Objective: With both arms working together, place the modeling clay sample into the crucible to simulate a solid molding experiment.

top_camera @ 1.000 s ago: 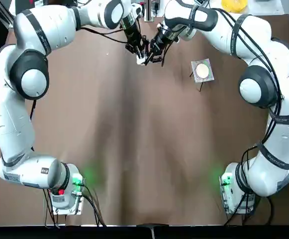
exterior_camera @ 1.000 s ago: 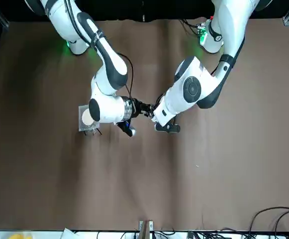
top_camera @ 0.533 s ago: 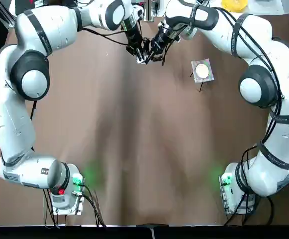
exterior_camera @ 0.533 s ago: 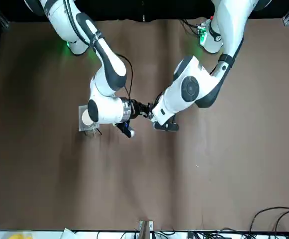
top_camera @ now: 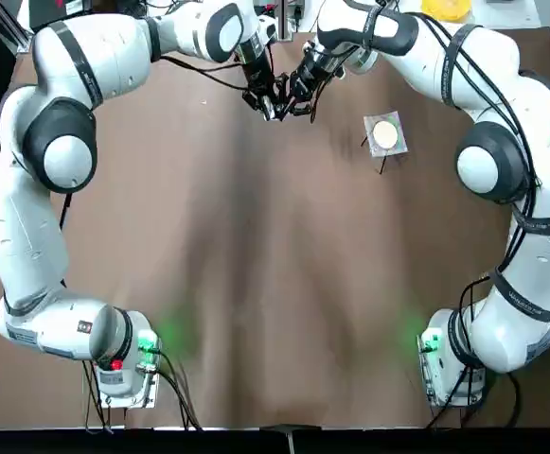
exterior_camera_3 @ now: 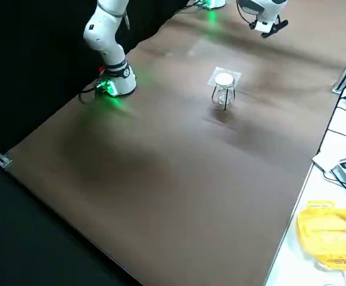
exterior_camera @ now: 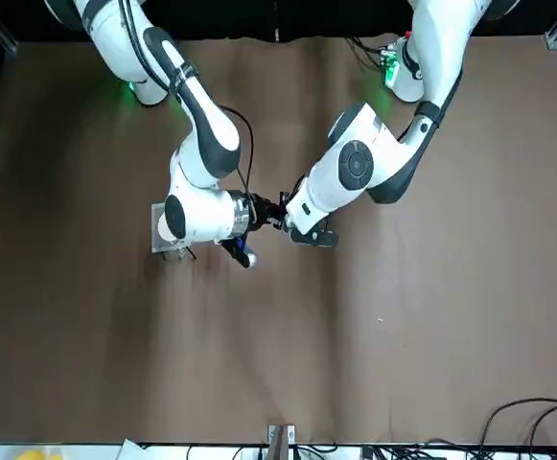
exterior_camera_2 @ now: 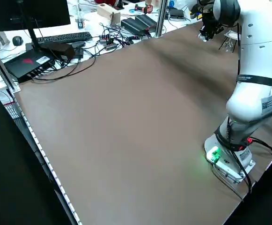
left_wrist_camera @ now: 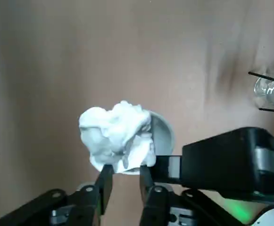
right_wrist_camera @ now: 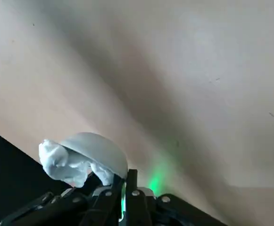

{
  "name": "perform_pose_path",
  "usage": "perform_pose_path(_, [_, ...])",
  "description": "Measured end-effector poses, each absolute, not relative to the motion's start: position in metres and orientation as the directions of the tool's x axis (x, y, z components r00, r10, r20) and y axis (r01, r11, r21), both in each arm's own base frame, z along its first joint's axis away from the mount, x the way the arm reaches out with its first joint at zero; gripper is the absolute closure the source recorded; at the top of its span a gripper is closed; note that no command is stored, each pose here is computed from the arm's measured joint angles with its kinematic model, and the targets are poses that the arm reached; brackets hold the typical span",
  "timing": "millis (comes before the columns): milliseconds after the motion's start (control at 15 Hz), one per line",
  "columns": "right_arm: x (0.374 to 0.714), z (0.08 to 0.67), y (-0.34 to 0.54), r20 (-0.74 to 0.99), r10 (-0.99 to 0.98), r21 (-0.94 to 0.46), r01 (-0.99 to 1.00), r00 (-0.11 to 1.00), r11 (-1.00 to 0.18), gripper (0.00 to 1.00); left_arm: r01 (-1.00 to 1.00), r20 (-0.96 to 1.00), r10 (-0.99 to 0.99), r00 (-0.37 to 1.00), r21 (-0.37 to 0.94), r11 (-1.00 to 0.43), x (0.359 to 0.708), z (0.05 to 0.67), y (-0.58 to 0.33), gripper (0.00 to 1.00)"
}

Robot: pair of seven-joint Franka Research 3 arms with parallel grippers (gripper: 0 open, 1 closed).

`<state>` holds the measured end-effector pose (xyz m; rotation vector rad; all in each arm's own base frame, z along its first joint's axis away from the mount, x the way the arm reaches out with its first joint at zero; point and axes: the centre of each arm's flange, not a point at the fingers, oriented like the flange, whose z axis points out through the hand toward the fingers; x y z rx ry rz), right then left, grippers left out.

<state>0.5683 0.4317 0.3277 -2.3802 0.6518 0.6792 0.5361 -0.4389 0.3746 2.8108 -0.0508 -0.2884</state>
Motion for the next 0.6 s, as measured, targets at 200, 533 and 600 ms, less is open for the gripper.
perform_pose_path(200, [0.5693,0.3281,0.4305,-0.592,-0.291,-0.388,-0.582,0.752,-0.715,0.96,0.006,-0.196,-0.057,0.979,0.308,-0.951,0.5370,0.3739,-0.4375,0.61])
perform_pose_path(533, [0.5714,0.3291,0.4283,-0.589,-0.291,-0.391,-0.581,0.754,-0.713,0.96,0.037,-0.206,-0.027,0.978,0.300,-0.953,0.5375,0.3732,-0.4366,0.48])
perform_pose_path(600, [0.5720,0.3302,0.4280,-0.588,-0.291,-0.393,-0.581,0.754,-0.712,0.96,0.043,-0.209,-0.021,0.978,0.298,-0.954,0.5377,0.3726,-0.4362,0.40])
